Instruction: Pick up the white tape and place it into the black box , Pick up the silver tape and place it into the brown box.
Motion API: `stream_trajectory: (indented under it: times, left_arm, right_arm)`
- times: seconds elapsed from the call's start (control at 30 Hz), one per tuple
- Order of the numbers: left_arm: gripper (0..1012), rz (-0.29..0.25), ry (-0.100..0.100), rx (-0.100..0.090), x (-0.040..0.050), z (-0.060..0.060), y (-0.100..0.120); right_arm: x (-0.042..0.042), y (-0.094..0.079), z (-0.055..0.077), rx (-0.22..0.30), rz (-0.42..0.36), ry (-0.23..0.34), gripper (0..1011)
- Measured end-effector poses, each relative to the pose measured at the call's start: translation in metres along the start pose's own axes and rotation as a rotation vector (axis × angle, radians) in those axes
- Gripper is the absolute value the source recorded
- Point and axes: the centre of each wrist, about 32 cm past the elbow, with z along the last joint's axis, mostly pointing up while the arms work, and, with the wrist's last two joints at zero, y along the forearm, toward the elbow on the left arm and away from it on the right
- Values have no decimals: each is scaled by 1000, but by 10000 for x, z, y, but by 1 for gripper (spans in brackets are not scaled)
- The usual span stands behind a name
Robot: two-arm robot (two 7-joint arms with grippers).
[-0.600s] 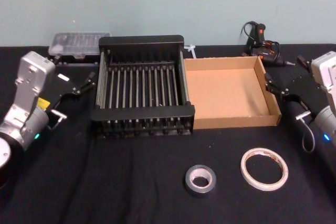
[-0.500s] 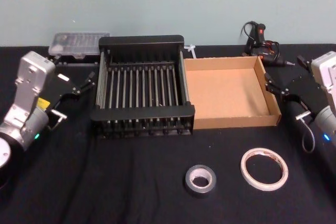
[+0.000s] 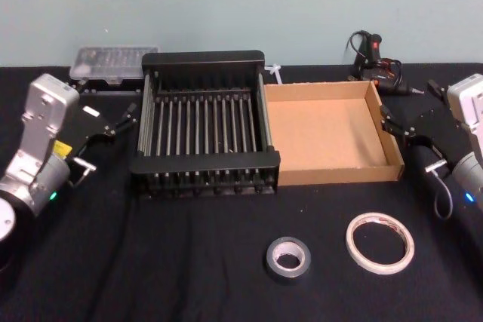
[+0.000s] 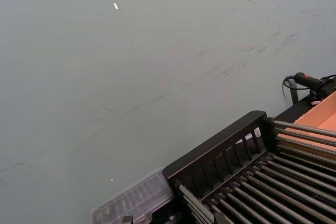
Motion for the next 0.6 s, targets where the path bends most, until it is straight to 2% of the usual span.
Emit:
stream_trajectory:
  times: [0.6]
  left_arm:
    - [1001, 0, 0, 0, 0, 0, 0]
  right_arm:
    - [0, 0, 0, 0, 0, 0, 1000]
